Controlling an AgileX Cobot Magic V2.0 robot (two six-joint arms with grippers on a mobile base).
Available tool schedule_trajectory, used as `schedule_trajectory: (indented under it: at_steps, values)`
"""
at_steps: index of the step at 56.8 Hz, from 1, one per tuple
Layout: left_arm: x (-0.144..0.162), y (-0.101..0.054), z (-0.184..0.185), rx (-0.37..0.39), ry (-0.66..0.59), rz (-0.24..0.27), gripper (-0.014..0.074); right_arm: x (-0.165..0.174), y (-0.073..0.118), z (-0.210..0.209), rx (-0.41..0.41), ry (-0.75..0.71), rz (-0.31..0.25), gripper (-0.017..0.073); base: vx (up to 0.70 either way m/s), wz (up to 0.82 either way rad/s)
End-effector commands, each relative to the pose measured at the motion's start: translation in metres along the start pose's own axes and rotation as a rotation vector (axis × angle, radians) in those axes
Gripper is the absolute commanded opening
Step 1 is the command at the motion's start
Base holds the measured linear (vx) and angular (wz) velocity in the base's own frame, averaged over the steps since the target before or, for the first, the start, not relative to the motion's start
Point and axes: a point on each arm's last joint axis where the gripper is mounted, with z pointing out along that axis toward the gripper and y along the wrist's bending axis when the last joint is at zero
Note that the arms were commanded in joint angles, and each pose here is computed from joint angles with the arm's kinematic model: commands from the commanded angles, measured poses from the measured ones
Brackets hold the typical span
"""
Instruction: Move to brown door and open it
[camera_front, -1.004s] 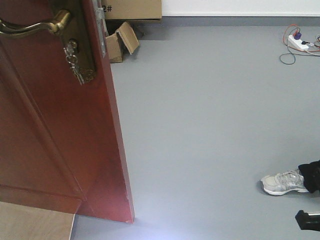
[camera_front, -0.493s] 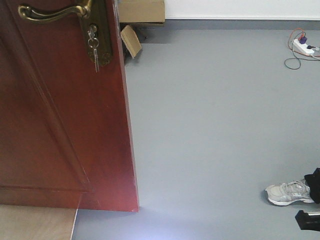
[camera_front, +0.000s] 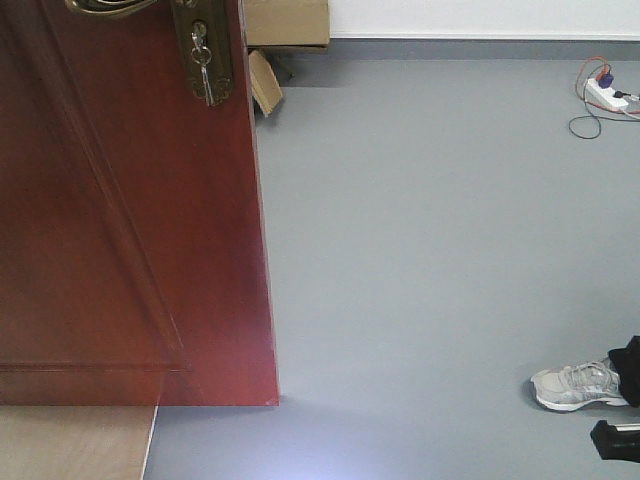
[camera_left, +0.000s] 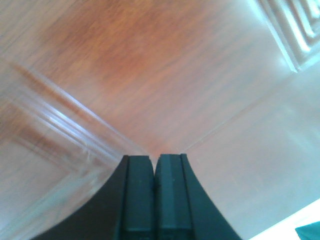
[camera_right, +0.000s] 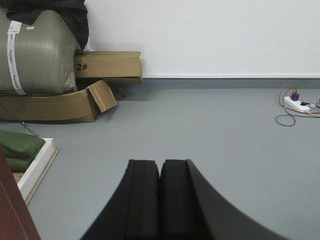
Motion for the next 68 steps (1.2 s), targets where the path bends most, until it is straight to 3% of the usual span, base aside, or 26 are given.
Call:
schedule_trajectory:
  at_steps: [1,12,15,22,32,37,42,47,51,58,60,68]
  values:
    - [-0.007,-0.02,-0.009,0.062,-0.068,-0.006,-0.0006,-0.006,0.0,0.0,0.006,-0.083,-0.006,0.0,0.0,0.0]
    - [-0.009,-0.019,-0.01,0.055,-0.099,-0.008,-0.0006,-0.006,0.0,0.0,0.006,-0.083,-0.006,0.0,0.0,0.0]
    - [-0.01,-0.018,-0.009,0.045,-0.101,0.015,-0.0006,-0.006,0.0,0.0,0.006,-0.083,-0.006,0.0,0.0,0.0]
    - [-0.006,-0.017,-0.011,-0.017,-0.094,0.162,-0.0006,-0.006,0.0,0.0,0.006,-0.083,-0.006,0.0,0.0,0.0]
    - [0.01,-0.012,-0.02,-0.129,-0.168,0.316,-0.0006,-0.006,0.0,0.0,0.006,-0.083,-0.006,0.0,0.0,0.0]
    - [0.026,-0.009,-0.027,-0.177,-0.192,0.424,-0.0006,-0.006,0.0,0.0,0.006,-0.083,-0.006,0.0,0.0,0.0]
    - [0.044,-0.005,-0.035,-0.226,-0.187,0.595,-0.0006,-0.006,0.0,0.0,0.006,-0.083,-0.006,0.0,0.0,0.0]
    - [0.063,0.0,-0.044,-0.237,-0.193,0.69,-0.0006,-0.006,0.0,0.0,0.006,-0.083,-0.006,0.0,0.0,0.0]
    - [0.077,0.006,-0.051,-0.228,-0.213,0.706,-0.0006,-0.006,0.0,0.0,0.006,-0.083,-0.006,0.0,0.0,0.0]
    - [0.098,0.023,-0.067,-0.211,-0.263,0.665,-0.0006,-0.006,0.0,0.0,0.006,-0.083,-0.006,0.0,0.0,0.0]
    - [0.106,0.031,-0.071,-0.214,-0.272,0.642,-0.0006,-0.006,0.0,0.0,0.006,-0.083,-0.006,0.0,0.0,0.0]
    - [0.139,0.069,-0.094,-0.24,-0.306,0.643,-0.0006,-0.006,0.0,0.0,0.006,-0.083,-0.006,0.0,0.0,0.0]
